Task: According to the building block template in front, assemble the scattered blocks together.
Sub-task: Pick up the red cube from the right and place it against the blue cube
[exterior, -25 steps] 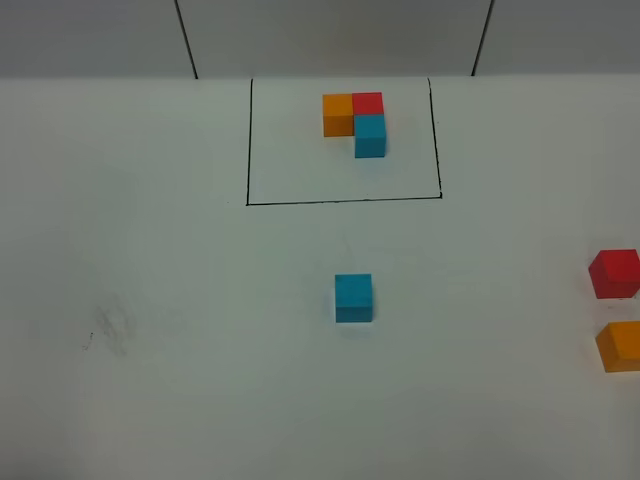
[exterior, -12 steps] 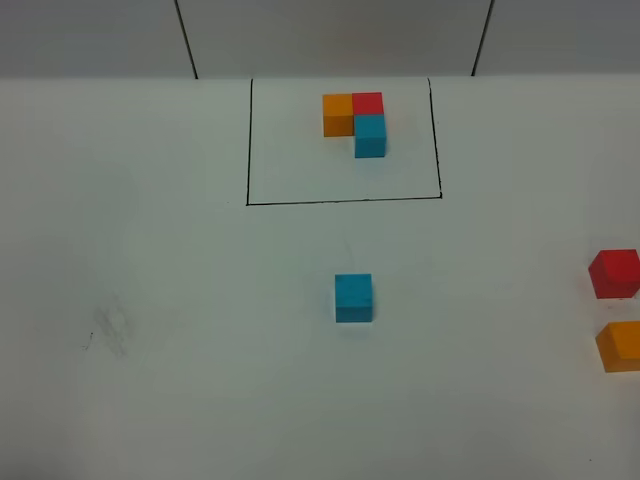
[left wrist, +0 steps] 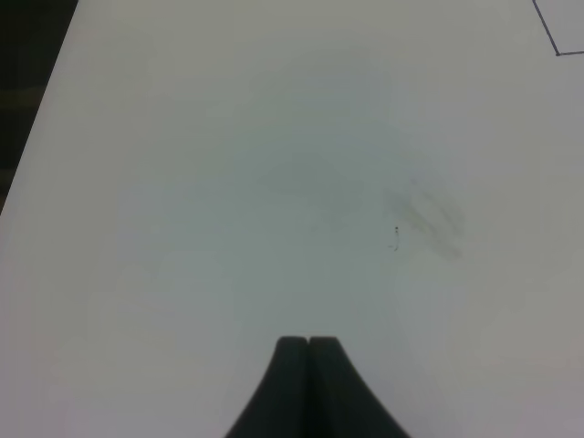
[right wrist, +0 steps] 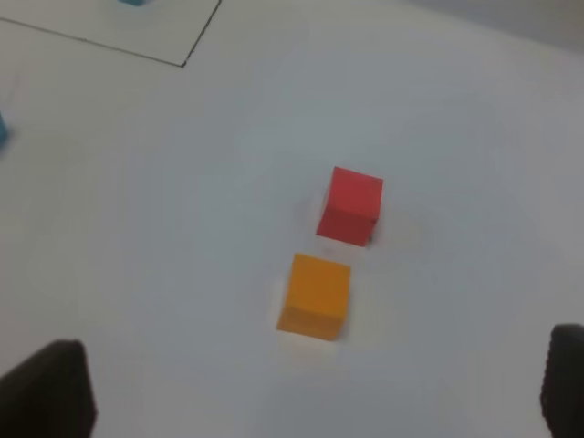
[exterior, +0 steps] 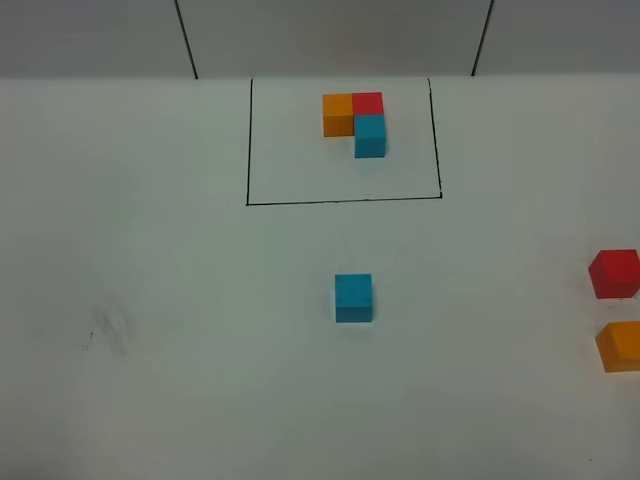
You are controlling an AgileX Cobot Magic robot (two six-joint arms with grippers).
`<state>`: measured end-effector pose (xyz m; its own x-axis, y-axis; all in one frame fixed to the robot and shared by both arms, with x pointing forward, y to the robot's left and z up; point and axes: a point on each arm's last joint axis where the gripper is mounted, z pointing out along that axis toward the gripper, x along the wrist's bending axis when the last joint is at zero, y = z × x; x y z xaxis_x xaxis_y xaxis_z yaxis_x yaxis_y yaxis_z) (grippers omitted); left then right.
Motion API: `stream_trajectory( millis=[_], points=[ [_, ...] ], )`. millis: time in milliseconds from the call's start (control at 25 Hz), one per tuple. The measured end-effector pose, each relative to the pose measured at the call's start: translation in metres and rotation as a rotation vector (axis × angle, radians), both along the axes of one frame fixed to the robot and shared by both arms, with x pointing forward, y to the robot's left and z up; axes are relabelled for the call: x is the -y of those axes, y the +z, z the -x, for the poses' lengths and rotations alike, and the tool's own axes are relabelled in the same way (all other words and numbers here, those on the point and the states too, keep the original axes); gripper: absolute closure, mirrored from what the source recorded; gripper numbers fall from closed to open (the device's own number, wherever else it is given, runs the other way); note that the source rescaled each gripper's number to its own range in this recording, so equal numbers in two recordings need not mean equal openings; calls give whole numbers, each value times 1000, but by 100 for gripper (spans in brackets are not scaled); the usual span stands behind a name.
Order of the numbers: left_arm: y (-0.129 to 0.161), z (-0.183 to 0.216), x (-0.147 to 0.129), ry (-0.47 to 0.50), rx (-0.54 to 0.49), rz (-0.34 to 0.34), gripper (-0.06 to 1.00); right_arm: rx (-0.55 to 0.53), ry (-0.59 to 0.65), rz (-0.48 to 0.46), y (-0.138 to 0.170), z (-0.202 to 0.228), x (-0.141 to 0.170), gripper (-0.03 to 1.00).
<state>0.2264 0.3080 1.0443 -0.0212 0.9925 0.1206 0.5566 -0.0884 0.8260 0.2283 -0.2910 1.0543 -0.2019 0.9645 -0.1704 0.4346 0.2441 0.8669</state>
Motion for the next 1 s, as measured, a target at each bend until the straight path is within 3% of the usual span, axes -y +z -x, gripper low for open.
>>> stream_trajectory(
  millis=[280,520,1000],
  points=[
    [0,0,0,0,0,0,94,-43,-4,-8,1,-4,0,3],
    [0,0,0,0,0,0,94,-97,-8,-2,23,-19,0,6],
    [0,0,0,0,0,0,94,-285,-57,-26,28,-108,1,8]
  ],
)
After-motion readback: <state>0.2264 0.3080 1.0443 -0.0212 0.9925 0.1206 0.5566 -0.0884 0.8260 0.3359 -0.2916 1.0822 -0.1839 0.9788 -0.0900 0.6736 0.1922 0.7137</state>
